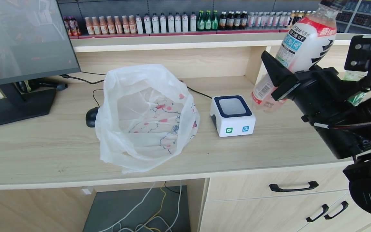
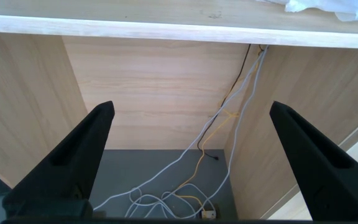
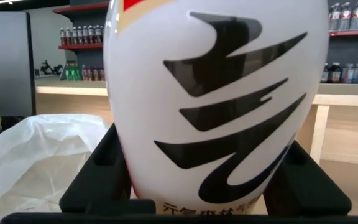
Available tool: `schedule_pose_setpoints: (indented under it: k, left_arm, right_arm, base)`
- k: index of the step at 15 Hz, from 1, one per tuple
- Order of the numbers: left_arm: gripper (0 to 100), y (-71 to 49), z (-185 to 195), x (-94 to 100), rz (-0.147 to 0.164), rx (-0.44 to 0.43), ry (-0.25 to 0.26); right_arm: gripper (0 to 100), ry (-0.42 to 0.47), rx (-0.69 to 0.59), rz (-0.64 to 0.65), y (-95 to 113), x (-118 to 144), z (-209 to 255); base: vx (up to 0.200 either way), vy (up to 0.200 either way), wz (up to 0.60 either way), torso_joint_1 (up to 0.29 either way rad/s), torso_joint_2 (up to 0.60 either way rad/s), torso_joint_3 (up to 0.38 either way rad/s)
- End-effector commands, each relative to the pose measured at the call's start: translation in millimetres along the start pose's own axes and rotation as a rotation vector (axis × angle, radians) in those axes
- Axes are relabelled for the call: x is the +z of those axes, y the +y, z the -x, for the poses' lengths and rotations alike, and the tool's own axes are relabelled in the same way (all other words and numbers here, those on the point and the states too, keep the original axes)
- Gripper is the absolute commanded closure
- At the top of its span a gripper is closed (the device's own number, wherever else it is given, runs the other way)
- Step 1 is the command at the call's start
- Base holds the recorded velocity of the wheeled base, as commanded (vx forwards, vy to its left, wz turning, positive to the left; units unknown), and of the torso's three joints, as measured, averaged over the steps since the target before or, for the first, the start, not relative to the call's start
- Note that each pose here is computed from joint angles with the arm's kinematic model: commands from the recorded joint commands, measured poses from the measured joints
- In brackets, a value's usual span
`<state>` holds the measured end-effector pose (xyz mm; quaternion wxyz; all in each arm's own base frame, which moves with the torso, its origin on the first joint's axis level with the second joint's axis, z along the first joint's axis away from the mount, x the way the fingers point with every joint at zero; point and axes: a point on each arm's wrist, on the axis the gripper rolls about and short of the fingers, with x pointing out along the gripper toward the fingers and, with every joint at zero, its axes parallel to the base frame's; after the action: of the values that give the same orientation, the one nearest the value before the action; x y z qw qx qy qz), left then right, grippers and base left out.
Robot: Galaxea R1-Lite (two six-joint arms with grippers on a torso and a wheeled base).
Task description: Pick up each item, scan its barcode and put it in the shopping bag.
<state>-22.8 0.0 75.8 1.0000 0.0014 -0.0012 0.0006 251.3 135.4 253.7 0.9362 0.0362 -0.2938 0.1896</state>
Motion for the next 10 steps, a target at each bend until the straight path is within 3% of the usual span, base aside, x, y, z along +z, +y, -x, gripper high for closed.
schedule_pose_setpoints:
  k: [1, 10]
  left_arm:
    - [0, 0.0, 0.0, 0.0, 0.001, 0.0, -0.001]
    - [0, 0.0, 0.0, 0.0, 0.004, 0.0, -0.001]
  right_arm:
    - [100, 0.007, 0.001, 0.002, -1.2, -3.2, -0.9]
    - [100, -0.017, 0.038, -0.002, -3.7, 5.1, 1.0]
  base:
    - [0.0, 0.2, 0.0, 0.002, 0.01, -0.002]
    - [0.0, 0.2, 0.0, 0.002, 0.0, 0.001]
